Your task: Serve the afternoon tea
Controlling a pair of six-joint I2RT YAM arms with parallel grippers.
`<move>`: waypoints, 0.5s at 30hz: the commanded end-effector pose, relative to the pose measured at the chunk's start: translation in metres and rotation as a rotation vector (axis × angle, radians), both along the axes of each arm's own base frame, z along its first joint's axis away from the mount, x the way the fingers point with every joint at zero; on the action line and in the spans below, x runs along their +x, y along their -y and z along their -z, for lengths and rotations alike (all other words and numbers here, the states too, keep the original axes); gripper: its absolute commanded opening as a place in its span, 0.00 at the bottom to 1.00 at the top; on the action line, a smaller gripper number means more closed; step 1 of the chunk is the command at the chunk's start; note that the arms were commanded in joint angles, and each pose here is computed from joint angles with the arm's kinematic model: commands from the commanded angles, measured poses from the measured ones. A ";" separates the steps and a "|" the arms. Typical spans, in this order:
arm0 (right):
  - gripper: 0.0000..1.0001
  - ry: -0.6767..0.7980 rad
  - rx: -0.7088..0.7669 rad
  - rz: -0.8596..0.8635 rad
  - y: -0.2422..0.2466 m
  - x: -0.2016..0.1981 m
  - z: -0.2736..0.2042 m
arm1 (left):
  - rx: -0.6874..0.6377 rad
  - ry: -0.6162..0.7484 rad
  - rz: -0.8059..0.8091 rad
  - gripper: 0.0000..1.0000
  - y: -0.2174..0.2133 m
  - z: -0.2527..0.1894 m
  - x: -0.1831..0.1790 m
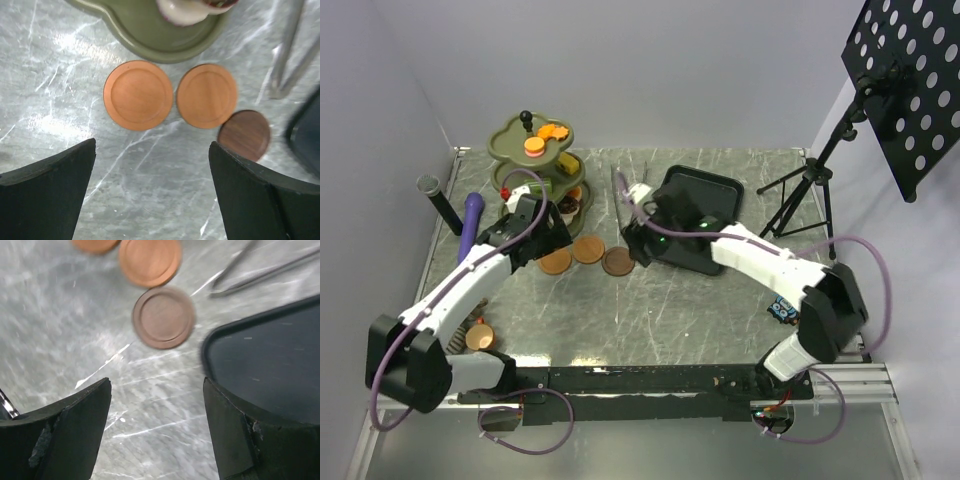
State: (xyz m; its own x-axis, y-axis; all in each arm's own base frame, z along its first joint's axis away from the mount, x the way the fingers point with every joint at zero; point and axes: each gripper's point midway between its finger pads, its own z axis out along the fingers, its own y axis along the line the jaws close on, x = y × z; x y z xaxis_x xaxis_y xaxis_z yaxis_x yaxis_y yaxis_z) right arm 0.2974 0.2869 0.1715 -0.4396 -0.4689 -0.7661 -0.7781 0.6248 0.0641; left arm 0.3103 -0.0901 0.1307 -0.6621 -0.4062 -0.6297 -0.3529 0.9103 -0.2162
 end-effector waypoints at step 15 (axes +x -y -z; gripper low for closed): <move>0.69 -0.073 -0.218 -0.005 -0.049 -0.008 0.118 | -0.106 0.139 -0.221 1.00 -0.036 -0.078 -0.035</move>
